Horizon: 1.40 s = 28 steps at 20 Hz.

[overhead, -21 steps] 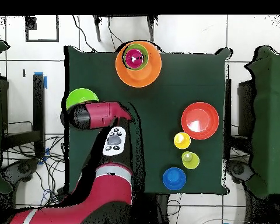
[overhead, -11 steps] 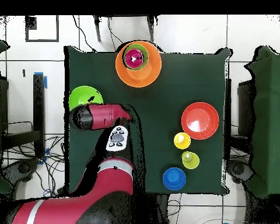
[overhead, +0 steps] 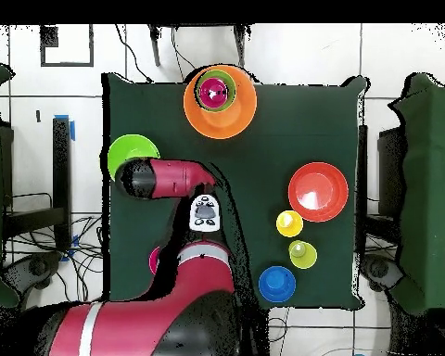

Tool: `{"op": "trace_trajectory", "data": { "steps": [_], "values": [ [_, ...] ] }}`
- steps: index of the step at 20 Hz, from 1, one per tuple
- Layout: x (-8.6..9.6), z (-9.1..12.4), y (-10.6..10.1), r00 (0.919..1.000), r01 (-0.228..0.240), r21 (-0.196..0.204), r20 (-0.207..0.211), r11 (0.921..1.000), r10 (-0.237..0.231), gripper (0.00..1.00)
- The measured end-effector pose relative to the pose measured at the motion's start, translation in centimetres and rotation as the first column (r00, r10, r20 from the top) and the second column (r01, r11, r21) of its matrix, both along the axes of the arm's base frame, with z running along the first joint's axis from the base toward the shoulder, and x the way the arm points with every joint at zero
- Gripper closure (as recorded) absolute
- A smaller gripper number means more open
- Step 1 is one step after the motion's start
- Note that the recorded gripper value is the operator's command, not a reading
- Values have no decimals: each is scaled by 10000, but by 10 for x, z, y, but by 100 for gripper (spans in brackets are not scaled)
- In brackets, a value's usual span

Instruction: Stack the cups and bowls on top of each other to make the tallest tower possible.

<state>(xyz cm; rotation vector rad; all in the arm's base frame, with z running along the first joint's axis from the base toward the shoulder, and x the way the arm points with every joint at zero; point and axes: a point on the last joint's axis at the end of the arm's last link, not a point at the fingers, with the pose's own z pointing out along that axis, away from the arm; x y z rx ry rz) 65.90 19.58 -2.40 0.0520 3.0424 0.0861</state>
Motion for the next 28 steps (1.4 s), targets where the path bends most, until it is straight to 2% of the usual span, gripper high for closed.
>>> {"op": "trace_trajectory", "data": {
  "steps": [1,5,10,17,19,21,24,25,27,28],
  "values": [
    [1,0,3,10000,23,101,-4,9999,-23,100],
    [2,1,6,10000,15,139,15,9999,-15,100],
    [10,15,13,9996,-43,180,281,9998,38,100],
    [7,18,22,9993,-214,123,324,9997,210,100],
    [9,24,23,9995,-95,347,301,9994,85,100],
    [15,44,19,9989,474,1183,-77,9918,-468,100],
    [21,65,7,9936,1015,1926,-690,9760,-897,100],
    [27,84,-7,9857,1372,2411,-1287,9608,-1085,100],
    [31,96,-19,9795,1555,2661,-1662,9513,-1136,100],
    [35,112,-35,9706,1742,2898,-2119,9411,-1144,100]
  ]
}}
